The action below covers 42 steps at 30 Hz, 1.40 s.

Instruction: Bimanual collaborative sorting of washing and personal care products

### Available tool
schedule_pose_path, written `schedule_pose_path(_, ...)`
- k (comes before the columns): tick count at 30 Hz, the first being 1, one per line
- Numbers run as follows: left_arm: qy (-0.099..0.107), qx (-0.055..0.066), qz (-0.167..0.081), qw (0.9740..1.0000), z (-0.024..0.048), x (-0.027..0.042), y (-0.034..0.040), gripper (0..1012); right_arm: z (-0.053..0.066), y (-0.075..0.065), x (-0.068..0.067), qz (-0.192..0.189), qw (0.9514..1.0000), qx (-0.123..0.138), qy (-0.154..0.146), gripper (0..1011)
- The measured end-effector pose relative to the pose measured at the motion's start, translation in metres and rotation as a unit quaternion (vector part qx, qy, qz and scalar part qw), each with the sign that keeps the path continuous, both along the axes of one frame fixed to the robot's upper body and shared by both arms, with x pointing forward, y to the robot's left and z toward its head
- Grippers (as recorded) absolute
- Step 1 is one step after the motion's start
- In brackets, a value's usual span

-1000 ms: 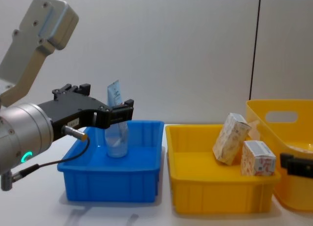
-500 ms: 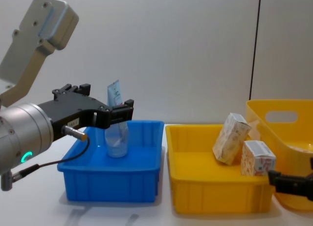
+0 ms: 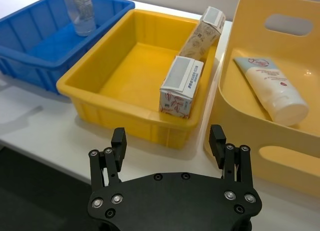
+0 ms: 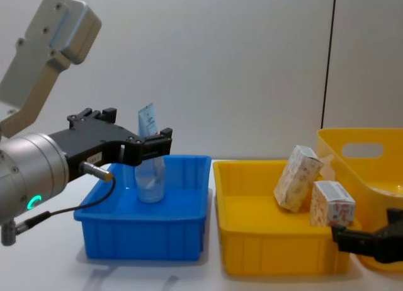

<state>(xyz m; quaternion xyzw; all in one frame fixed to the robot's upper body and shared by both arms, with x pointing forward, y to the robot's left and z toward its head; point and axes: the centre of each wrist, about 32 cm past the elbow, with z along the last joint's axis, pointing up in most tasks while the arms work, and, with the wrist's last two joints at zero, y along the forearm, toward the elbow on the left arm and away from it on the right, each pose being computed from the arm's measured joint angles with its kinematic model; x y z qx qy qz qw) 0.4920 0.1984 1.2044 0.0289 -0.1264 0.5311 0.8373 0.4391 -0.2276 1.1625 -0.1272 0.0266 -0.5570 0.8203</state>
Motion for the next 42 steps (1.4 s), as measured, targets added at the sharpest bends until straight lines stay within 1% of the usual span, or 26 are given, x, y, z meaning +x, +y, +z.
schedule_pose_path(10,0.0,0.0,0.0,1.0,0.0,0.0,0.0,1001,-0.008,0.017,0.008,-0.028,0.9996,0.006,-0.007,1004)
schedule_pose_path(16,0.0,0.0,0.0,1.0,0.0,0.0,0.0,1001,-0.01,0.025,0.013,-0.041,0.9991,0.013,-0.007,1003)
schedule_pose_path(25,0.0,0.0,0.0,1.0,0.0,0.0,0.0,1001,-0.014,0.035,0.021,-0.058,0.9981,0.02,0.003,1003)
schedule_pose_path(26,0.0,0.0,0.0,1.0,0.0,0.0,0.0,1001,-0.015,0.038,0.024,-0.064,0.9977,0.021,0.005,1003)
schedule_pose_path(33,0.0,0.0,0.0,1.0,0.0,0.0,0.0,1001,-0.017,0.044,0.031,-0.077,0.9967,0.024,0.006,1003)
schedule_pose_path(42,0.0,0.0,0.0,1.0,0.0,0.0,0.0,1001,-0.019,0.051,0.04,-0.089,0.9956,0.03,-0.003,1004)
